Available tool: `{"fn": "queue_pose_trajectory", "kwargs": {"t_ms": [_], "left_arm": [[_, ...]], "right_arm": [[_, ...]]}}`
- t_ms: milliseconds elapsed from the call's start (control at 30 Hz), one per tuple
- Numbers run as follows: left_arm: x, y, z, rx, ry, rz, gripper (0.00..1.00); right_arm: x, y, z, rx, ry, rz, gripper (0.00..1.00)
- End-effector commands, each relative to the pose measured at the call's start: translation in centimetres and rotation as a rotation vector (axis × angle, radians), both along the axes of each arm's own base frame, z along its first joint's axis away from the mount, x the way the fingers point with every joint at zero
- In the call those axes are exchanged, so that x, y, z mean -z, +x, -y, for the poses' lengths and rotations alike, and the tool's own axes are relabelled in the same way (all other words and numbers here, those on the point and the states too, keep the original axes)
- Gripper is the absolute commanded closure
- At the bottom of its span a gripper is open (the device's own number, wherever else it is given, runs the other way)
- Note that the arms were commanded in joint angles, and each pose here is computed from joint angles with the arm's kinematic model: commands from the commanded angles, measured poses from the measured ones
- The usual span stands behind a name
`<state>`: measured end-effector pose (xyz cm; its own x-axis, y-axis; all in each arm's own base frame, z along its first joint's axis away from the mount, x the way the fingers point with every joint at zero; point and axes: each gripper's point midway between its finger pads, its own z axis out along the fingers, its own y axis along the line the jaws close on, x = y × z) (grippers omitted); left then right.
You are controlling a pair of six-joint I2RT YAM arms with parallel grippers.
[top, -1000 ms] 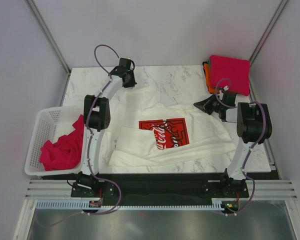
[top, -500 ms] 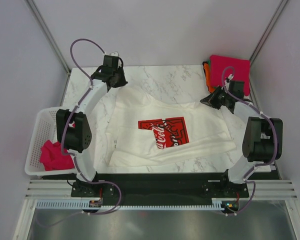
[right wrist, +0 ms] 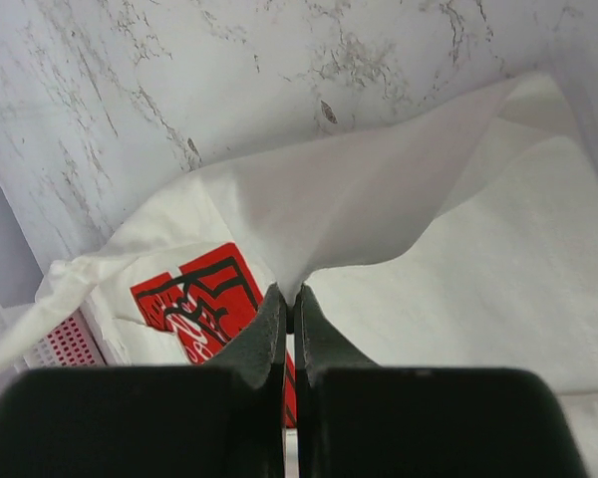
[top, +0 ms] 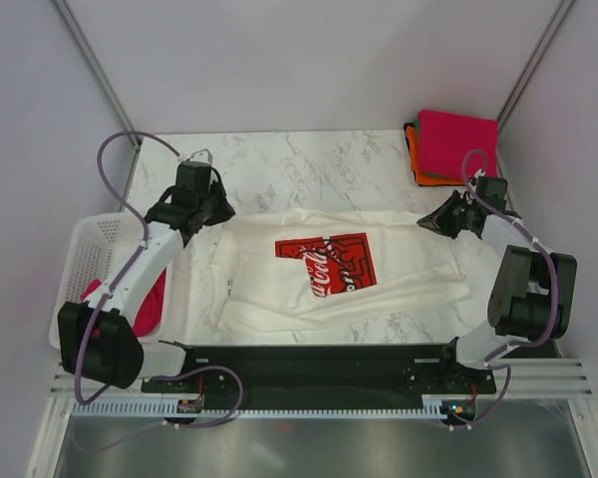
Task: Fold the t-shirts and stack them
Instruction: Fold the tshirt
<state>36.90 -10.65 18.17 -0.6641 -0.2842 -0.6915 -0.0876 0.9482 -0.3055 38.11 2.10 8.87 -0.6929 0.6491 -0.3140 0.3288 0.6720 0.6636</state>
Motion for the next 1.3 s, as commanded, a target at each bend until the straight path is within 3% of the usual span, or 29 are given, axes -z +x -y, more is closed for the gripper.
{"fn": "queue_pose_trajectory", "kwargs": {"t_ms": [0, 467, 1267], "left_arm": [[-0.4, -3.0, -0.2, -0.035, -0.072, 0.038, 0.98], [2.8, -9.6, -1.5, -0.069, -0.105, -0.022, 0.98], [4.8, -15.7, -1.1, -0.077, -0.192, -0.098, 0.98]], "right_arm": [[0.2, -0.7, 0.8, 0.027, -0.036, -0.014, 1.0], [2.0, -1.7, 3.4, 0.109, -0.046, -0.088, 1.0], [2.2, -5.4, 3.7, 0.164, -0.093, -0.139, 1.0]]}}
